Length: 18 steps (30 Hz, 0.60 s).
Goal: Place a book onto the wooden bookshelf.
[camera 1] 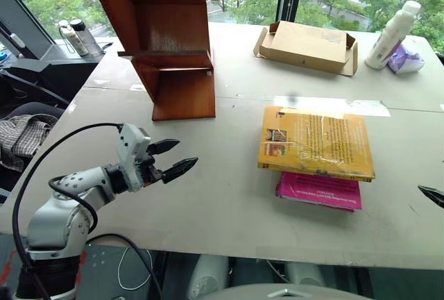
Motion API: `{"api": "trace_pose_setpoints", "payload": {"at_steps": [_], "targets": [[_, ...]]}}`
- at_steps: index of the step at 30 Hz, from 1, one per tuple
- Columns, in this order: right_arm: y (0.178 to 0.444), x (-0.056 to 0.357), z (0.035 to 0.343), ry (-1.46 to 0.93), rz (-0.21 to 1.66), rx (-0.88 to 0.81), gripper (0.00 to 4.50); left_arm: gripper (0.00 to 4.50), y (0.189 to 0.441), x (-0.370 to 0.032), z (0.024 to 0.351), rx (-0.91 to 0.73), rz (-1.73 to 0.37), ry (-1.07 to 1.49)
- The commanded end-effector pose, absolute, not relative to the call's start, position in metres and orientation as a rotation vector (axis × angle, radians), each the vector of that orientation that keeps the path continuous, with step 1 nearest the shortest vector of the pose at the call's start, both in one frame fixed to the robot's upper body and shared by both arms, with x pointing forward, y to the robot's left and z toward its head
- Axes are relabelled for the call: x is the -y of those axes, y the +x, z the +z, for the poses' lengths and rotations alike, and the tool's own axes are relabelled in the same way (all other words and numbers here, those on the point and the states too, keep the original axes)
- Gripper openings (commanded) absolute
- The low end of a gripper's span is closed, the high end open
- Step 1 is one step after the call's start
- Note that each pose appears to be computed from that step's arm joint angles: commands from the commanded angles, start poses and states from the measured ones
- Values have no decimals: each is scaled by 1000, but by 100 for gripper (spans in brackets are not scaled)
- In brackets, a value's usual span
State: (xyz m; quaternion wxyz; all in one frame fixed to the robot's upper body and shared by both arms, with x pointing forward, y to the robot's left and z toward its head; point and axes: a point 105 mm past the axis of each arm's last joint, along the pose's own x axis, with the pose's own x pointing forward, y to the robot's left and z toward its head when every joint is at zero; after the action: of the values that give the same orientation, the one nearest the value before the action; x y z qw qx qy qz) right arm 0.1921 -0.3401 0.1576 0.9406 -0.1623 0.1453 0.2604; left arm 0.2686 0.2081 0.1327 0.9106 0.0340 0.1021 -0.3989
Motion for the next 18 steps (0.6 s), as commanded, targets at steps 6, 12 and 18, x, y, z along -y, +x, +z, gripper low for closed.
{"api": "trace_pose_setpoints", "payload": {"at_steps": [6,12,18], "targets": [[215,326,192,-417,424,-142,448,441,264,-180,168,-115,-980,108],[239,304,194,-360,411,-300,357,450,249,-164,177,-92,-1140,220],[263,287,192,-475,403,-403,71,450,241,-160,176,-105,-1191,259]]}}
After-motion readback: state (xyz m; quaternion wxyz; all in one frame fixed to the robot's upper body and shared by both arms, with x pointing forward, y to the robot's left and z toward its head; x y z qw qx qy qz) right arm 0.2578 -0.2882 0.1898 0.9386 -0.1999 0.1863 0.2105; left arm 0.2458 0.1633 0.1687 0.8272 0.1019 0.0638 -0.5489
